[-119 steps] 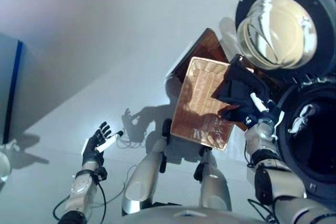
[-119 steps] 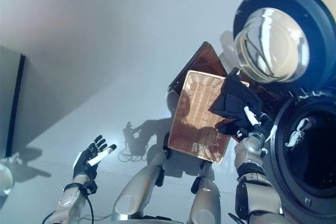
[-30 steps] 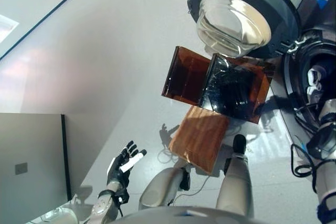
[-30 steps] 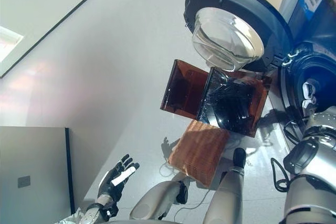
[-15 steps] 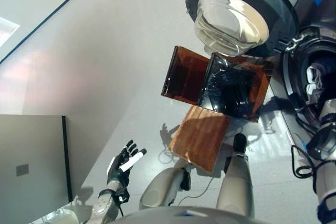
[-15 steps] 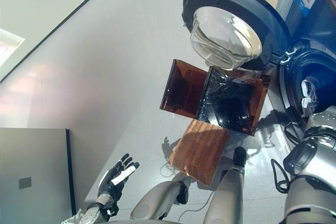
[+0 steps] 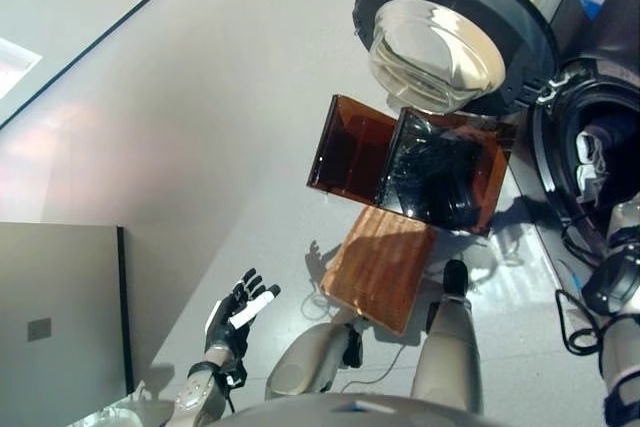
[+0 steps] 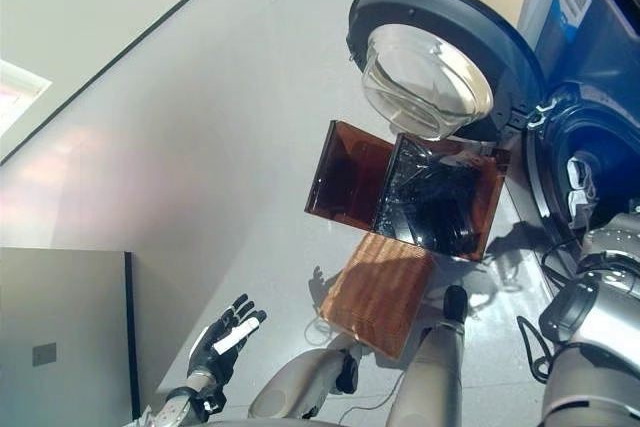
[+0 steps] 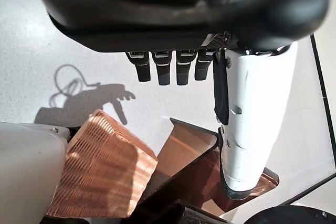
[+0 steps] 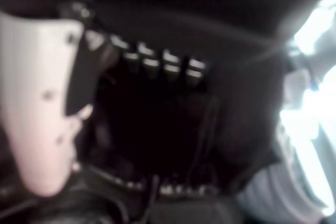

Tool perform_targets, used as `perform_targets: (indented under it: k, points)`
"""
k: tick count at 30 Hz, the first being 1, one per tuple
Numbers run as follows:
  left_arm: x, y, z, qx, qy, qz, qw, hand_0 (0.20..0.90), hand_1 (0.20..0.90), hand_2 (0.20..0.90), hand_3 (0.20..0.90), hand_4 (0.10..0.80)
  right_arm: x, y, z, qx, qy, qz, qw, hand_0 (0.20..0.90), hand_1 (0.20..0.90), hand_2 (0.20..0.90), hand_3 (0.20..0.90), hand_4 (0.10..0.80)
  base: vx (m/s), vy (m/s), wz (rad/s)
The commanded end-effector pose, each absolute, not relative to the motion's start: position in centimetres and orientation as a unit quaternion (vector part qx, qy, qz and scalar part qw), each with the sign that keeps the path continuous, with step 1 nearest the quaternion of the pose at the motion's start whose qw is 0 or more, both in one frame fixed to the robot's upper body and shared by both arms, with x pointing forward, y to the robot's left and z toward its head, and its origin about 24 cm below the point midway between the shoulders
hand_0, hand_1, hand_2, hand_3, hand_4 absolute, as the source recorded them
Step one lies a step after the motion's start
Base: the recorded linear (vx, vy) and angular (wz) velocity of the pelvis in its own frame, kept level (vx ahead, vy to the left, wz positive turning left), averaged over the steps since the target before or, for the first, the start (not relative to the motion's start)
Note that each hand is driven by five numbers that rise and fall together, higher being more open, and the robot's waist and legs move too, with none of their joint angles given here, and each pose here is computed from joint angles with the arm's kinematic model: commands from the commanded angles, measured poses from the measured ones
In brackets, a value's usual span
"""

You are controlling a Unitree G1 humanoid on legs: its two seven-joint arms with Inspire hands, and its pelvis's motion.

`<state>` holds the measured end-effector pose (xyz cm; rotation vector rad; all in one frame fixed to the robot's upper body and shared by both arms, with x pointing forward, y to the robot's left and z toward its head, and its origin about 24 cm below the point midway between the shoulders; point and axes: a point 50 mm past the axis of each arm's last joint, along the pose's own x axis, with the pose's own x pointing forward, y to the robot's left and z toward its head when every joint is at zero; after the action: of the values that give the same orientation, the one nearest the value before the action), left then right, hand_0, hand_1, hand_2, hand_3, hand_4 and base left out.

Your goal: Pick up the clothes and place them into the washing machine

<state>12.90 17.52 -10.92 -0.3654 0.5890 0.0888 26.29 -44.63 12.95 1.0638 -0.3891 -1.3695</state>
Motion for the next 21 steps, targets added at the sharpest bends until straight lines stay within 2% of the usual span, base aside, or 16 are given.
perform_targets:
  k: [1,6,13,21]
  points:
    - [12.6,19.1,-10.9,-0.19,0.27,0.095,0.939,0.9,0.9,0.9,0.9,0.8,25.2,-45.4,14.6,0.356,-0.218,-0.596,0.686,0.9,0.9,0.9,0.9,0.8,0.015,0.059,-0.06]
    - [12.3,19.5,-11.1,-0.184,0.275,0.109,0.937,0.9,0.9,0.9,0.9,0.8,25.0,-44.1,12.0,0.343,-0.205,-0.602,0.691,0.9,0.9,0.9,0.9,0.8,0.033,0.064,-0.04]
    - [11.6,20.2,-11.5,-0.168,0.287,0.126,0.935,0.9,0.9,0.9,0.9,0.8,23.2,-42.0,6.5,0.376,-0.171,-0.642,0.646,0.9,0.9,0.9,0.9,0.8,0.05,0.053,0.03]
    - [11.0,21.1,-11.6,-0.153,0.291,0.147,0.933,0.9,0.9,0.9,0.9,0.8,22.2,-39.0,1.5,0.366,-0.094,-0.645,0.664,0.9,0.9,0.9,0.9,0.8,0.019,0.05,-0.04]
